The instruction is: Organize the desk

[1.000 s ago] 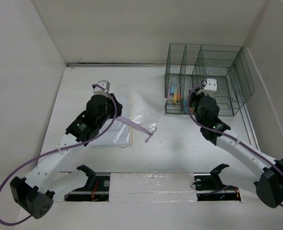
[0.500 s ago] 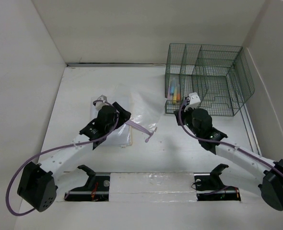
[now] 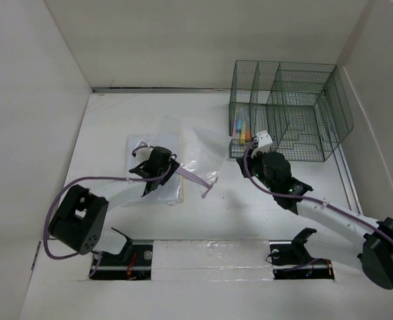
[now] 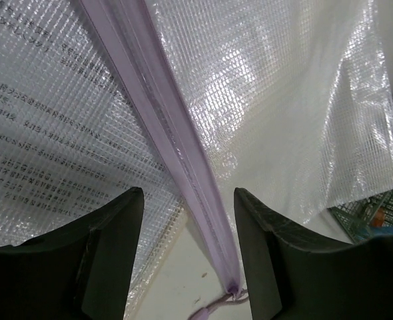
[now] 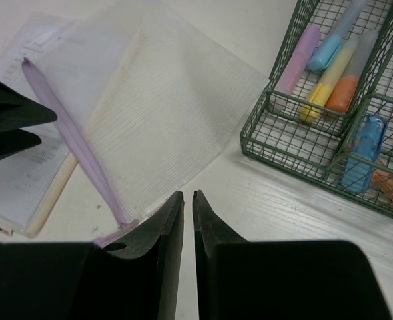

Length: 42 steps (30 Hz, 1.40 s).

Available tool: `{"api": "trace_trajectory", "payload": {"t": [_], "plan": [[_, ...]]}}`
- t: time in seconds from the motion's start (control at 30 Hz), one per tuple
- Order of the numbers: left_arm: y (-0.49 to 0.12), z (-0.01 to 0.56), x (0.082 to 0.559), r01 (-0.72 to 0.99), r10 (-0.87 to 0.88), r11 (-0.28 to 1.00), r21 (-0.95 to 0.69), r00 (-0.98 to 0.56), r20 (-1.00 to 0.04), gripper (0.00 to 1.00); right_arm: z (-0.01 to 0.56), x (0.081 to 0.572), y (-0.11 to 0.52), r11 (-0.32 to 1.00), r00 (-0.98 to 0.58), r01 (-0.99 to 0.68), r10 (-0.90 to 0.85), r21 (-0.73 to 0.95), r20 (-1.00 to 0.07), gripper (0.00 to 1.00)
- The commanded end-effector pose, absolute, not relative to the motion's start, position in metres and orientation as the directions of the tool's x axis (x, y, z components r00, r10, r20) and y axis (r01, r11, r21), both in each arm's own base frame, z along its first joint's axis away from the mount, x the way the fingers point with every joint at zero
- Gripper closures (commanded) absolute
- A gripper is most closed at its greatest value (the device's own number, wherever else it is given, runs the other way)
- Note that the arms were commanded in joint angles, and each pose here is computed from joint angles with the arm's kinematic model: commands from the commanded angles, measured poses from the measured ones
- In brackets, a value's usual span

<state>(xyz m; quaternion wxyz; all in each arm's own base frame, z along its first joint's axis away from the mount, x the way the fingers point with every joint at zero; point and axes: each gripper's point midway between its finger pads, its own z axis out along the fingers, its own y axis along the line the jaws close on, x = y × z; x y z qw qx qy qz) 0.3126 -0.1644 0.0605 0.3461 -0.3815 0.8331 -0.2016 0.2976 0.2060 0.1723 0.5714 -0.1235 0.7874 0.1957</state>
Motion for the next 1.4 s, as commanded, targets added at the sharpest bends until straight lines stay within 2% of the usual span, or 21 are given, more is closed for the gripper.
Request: {"api": "trace_trajectory", "payload": {"t": [0.0, 0.43, 0.53, 0.63, 0.67, 0.73, 0.77, 0.87, 1.1, 1.3, 1.37], "plan": [[-0.171, 0.074, 0.335, -0.505, -0.807, 0.587, -0.632, -0.420, -0.414, 0.48, 0.192, 0.297, 0.213, 0.875, -0.269, -0.447, 0.065, 0.184, -0.961, 0.83], [-0.175, 0.045, 0.348, -0.539, -0.781, 0.624, -0.565, -0.454, -0.429, 0.49, 0.190, 0.299, 0.209, 0.889, -0.275, -0.412, 0.086, 0.198, -0.958, 0.82], [-0.175, 0.039, 0.349, -0.542, -0.779, 0.627, -0.560, -0.458, -0.428, 0.52, 0.188, 0.299, 0.209, 0.890, -0.280, -0.411, 0.086, 0.200, -0.956, 0.82], [-0.174, 0.036, 0.350, -0.539, -0.771, 0.636, -0.552, -0.459, -0.441, 0.61, 0.188, 0.299, 0.211, 0.884, -0.282, -0.419, 0.089, 0.206, -0.955, 0.82], [-0.176, 0.038, 0.352, -0.530, -0.770, 0.637, -0.559, -0.458, -0.444, 0.71, 0.188, 0.298, 0.212, 0.883, -0.283, -0.423, 0.087, 0.205, -0.955, 0.82], [-0.177, 0.037, 0.352, -0.518, -0.762, 0.647, -0.559, -0.468, -0.448, 0.83, 0.189, 0.298, 0.213, 0.878, -0.283, -0.429, 0.090, 0.210, -0.955, 0.82], [-0.178, 0.037, 0.352, -0.512, -0.761, 0.648, -0.564, -0.472, -0.445, 0.93, 0.188, 0.298, 0.213, 0.878, -0.286, -0.430, 0.088, 0.210, -0.954, 0.82], [-0.177, 0.034, 0.350, -0.506, -0.753, 0.657, -0.559, -0.480, -0.451, 1.00, 0.189, 0.297, 0.214, 0.875, -0.283, -0.435, 0.090, 0.212, -0.955, 0.82], [-0.168, 0.043, 0.346, -0.478, -0.734, 0.679, -0.557, -0.465, -0.495, 1.00, 0.185, 0.297, 0.218, 0.869, -0.293, -0.447, 0.082, 0.212, -0.953, 0.82], [-0.162, 0.054, 0.341, -0.464, -0.734, 0.679, -0.569, -0.448, -0.511, 1.00, 0.183, 0.297, 0.226, 0.862, -0.296, -0.465, 0.061, 0.200, -0.953, 0.78], [-0.160, 0.057, 0.340, -0.454, -0.729, 0.684, -0.571, -0.445, -0.520, 1.00, 0.182, 0.296, 0.234, 0.845, -0.291, -0.501, 0.039, 0.188, -0.956, 0.69]]}}
